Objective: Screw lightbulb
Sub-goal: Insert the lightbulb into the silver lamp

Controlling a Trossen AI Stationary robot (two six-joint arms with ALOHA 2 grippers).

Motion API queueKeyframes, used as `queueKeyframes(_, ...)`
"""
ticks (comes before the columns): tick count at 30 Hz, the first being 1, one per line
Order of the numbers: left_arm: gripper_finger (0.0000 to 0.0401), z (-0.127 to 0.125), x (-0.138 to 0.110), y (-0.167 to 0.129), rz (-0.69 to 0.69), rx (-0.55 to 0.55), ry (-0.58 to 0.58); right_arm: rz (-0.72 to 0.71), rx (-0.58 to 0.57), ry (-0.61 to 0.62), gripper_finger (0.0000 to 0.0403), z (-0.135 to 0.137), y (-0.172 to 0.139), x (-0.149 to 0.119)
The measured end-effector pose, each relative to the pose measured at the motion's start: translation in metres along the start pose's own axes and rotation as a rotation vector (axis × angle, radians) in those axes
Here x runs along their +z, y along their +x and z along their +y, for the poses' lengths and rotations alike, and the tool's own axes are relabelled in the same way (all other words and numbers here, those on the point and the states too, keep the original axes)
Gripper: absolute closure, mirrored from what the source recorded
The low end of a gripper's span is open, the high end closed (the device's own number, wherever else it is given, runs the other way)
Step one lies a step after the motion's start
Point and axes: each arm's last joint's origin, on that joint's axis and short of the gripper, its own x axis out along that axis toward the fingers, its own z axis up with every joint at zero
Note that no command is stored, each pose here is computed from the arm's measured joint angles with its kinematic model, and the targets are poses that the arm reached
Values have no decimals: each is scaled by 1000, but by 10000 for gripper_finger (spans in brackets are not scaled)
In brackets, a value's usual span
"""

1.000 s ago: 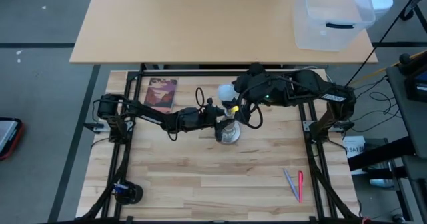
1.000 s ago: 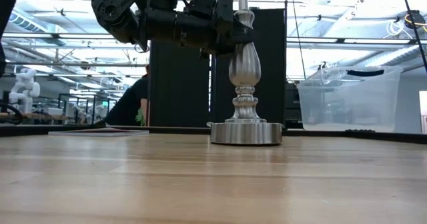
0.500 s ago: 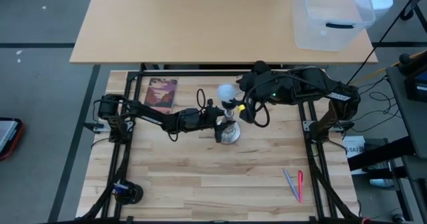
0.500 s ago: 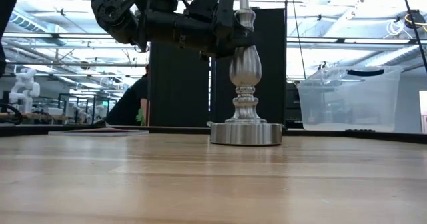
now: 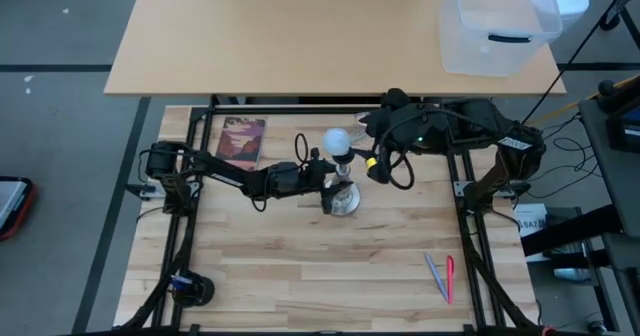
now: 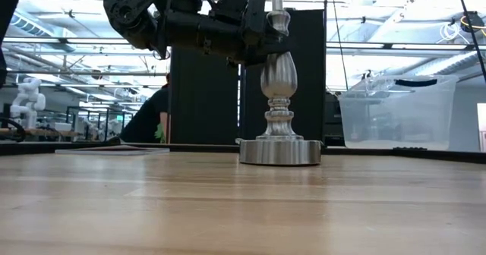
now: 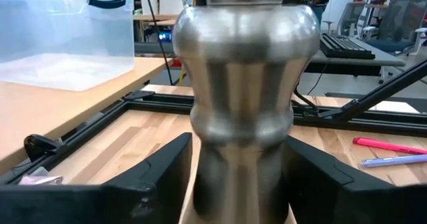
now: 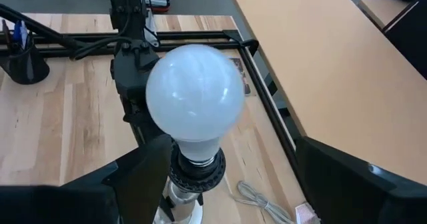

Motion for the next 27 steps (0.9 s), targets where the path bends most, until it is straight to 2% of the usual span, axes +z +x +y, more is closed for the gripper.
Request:
queueKeyframes(14,93,2,15,-8,32,39,8,-43,-2,-3,90,-13,-26,-4)
queueKeyframes(27,87,5,40,-26,85,47,40,-41,-3,-22,89,-16,-32,-6)
